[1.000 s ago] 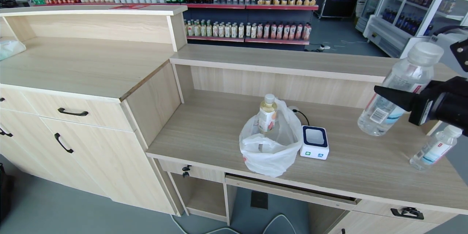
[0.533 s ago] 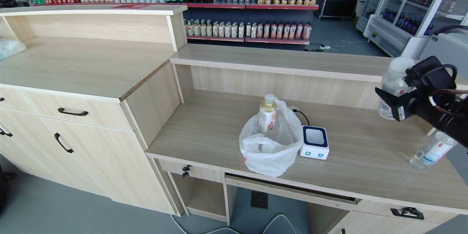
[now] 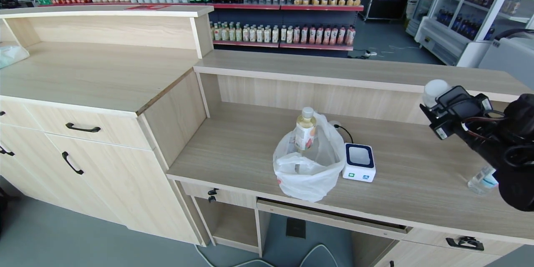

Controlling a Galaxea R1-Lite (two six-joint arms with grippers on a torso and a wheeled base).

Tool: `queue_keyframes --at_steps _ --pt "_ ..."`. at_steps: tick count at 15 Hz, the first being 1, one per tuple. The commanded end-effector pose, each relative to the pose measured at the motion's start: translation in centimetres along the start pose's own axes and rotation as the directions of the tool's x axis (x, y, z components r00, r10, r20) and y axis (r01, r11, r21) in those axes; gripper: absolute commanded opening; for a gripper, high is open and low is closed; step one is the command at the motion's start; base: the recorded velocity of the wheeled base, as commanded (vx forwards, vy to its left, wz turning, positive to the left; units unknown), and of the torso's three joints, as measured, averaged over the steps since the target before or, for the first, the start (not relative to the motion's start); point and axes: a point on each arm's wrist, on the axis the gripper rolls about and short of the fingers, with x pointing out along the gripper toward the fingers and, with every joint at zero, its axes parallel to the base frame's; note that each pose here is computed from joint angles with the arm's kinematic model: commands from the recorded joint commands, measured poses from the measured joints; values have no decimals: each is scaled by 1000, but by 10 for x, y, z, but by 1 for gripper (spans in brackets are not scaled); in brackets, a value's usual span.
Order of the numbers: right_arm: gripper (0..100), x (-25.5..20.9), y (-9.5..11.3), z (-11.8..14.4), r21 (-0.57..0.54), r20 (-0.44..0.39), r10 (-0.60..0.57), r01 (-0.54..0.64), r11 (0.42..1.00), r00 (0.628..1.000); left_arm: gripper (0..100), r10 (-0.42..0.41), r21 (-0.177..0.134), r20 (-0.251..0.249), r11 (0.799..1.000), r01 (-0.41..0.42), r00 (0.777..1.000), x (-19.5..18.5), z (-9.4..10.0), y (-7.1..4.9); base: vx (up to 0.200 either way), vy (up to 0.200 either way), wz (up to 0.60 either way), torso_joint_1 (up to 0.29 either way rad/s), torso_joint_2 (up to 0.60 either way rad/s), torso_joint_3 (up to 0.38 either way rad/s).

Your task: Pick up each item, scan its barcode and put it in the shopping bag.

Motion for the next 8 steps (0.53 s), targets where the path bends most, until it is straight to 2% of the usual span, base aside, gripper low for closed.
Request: queue_keyframes --at_steps 1,3,4,8 --pt "0 11 16 -16 -16 -18 23 -24 1000 1000 100 0 -1 0 1000 0 1000 0 0 0 0 0 0 0 0 0" --pt "0 18 22 -20 -27 28 22 -21 999 999 100 0 0 0 1000 0 1000 0 0 0 0 0 0 0 0 0" --pt "0 20 25 -23 -31 54 48 -46 998 997 100 0 -1 0 1000 0 1000 0 0 0 0 0 600 2 2 -2" --pt "0 25 28 -28 -96 97 38 -29 995 995 100 0 0 0 1000 0 1000 0 0 0 0 0 600 2 -1 0"
